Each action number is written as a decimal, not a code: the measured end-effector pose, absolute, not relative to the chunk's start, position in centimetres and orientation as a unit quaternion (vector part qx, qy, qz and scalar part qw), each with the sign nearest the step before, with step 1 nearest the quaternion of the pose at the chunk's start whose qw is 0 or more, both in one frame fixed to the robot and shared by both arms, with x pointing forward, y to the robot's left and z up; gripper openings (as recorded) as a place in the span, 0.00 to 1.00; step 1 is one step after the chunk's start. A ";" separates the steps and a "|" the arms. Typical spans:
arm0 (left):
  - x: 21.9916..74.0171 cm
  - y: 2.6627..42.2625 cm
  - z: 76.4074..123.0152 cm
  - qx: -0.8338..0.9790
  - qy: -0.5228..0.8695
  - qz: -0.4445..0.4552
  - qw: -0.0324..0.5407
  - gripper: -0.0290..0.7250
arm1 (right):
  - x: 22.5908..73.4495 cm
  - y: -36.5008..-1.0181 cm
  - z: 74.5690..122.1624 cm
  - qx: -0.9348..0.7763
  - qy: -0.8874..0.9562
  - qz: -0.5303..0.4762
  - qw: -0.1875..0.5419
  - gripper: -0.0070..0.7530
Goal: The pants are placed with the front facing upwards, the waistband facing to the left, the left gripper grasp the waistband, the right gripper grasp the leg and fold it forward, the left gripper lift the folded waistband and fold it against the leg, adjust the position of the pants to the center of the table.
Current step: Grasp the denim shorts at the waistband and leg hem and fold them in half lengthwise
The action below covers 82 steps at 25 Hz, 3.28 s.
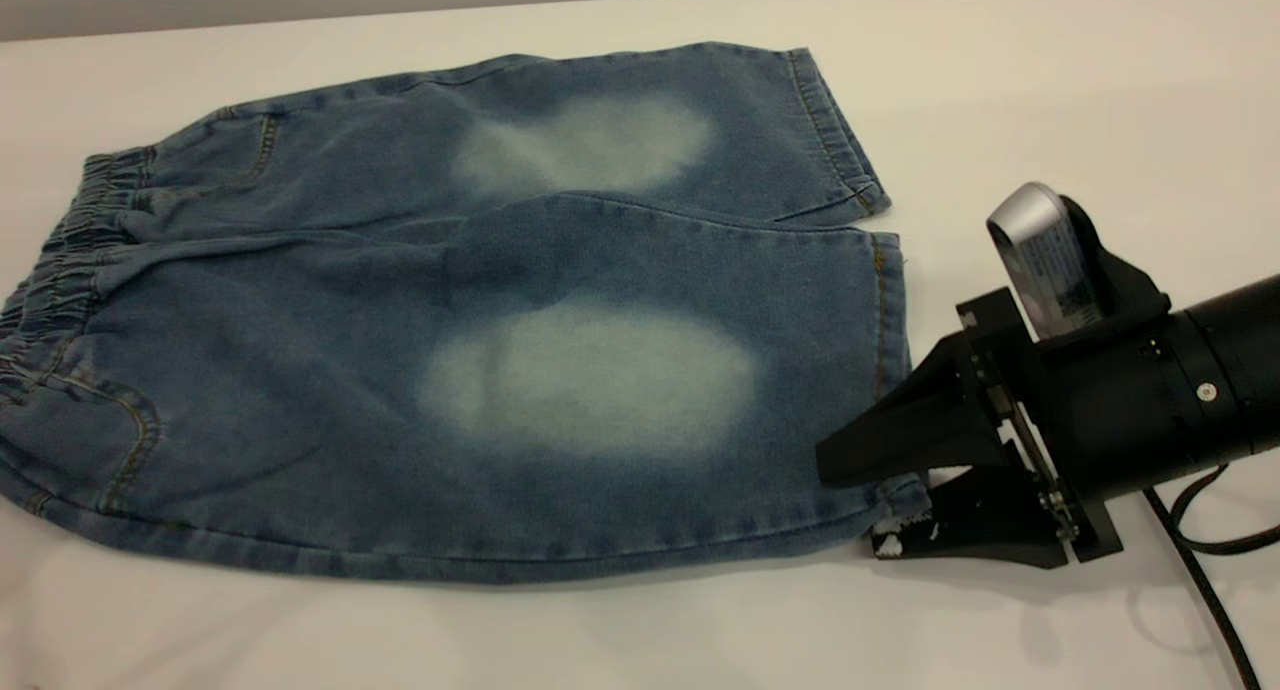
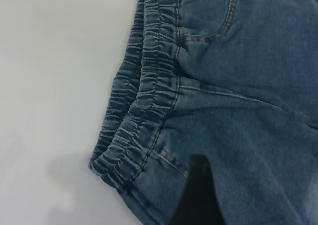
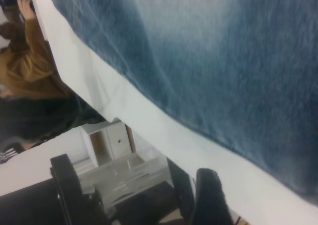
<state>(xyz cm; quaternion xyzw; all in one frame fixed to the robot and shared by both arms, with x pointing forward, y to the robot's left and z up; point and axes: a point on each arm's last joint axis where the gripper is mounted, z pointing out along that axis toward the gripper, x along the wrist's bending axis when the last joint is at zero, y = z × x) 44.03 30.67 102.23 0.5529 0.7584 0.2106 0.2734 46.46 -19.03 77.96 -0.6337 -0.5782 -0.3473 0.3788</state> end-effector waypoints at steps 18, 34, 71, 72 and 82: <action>44.0 30.7 102.2 0.556 0.758 0.209 0.270 0.74 | 46.8 -19.3 77.4 -0.642 -0.594 -0.329 0.355 0.03; 42.3 30.7 99.1 0.566 0.781 0.162 0.208 0.74 | 47.6 -19.2 79.2 -0.629 -0.603 -0.356 0.339 0.03; 47.5 36.0 90.1 0.541 0.815 0.166 0.120 0.74 | 47.5 -19.1 79.2 -0.623 -0.607 -0.355 0.343 0.03; 47.5 36.1 89.8 0.547 0.812 0.165 0.117 0.74 | 47.4 -19.1 79.2 -0.622 -0.608 -0.354 0.344 0.03; 47.7 36.2 86.2 0.608 0.778 0.133 0.082 0.74 | 47.4 -19.1 79.2 -0.620 -0.611 -0.353 0.345 0.03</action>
